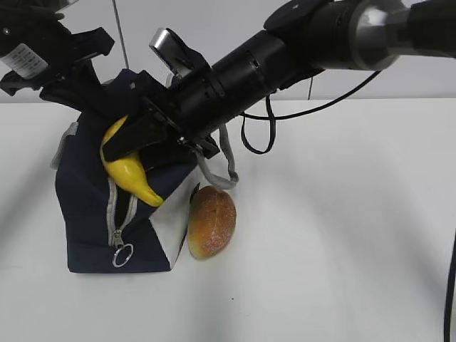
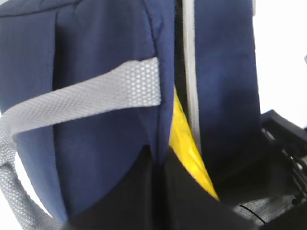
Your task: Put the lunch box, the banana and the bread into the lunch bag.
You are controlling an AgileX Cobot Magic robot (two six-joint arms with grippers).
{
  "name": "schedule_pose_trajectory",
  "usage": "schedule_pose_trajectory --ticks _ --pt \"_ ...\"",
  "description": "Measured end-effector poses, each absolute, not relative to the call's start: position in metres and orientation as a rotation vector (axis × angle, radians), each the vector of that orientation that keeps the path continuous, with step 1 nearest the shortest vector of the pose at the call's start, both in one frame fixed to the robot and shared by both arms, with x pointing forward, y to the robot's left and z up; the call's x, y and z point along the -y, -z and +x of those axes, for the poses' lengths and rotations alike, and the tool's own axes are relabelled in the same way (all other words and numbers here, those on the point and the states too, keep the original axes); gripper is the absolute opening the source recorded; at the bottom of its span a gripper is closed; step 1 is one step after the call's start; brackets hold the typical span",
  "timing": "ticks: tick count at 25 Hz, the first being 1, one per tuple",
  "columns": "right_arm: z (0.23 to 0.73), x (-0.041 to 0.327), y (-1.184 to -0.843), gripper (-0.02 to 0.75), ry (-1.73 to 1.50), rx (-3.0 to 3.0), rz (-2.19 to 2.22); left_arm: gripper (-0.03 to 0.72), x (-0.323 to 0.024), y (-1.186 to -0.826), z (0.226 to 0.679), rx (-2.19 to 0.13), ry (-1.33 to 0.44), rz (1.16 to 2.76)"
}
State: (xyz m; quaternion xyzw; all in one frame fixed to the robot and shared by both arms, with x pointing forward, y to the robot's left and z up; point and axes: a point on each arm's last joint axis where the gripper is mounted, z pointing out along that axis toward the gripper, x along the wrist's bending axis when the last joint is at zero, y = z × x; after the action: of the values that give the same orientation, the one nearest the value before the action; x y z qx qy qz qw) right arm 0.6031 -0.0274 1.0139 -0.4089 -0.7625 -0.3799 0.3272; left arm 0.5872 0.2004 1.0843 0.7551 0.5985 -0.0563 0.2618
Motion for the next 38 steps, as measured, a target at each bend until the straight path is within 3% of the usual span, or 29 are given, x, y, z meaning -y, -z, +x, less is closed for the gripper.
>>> schedule_pose_trajectory --ticks 21,24,30,38 --pt "0.638 0.026 -1.013 0.326 0.919 1.966 -1.489 -0.003 -0.200 -1.084 0.587 -1.620 0.157 2.046" --pt "0.640 0.025 -1.013 0.366 0.932 1.966 -1.495 -0.003 -0.200 -1.084 0.587 -1.620 0.158 2.047" --pt "0.641 0.025 -1.014 0.566 0.943 1.971 -1.499 -0.003 -0.200 -1.084 0.587 -1.620 0.161 2.047" --pt "0.630 0.039 -1.023 0.550 0.805 2.117 -1.388 -0.003 -0.200 -1.084 0.587 -1.620 0.162 2.046"
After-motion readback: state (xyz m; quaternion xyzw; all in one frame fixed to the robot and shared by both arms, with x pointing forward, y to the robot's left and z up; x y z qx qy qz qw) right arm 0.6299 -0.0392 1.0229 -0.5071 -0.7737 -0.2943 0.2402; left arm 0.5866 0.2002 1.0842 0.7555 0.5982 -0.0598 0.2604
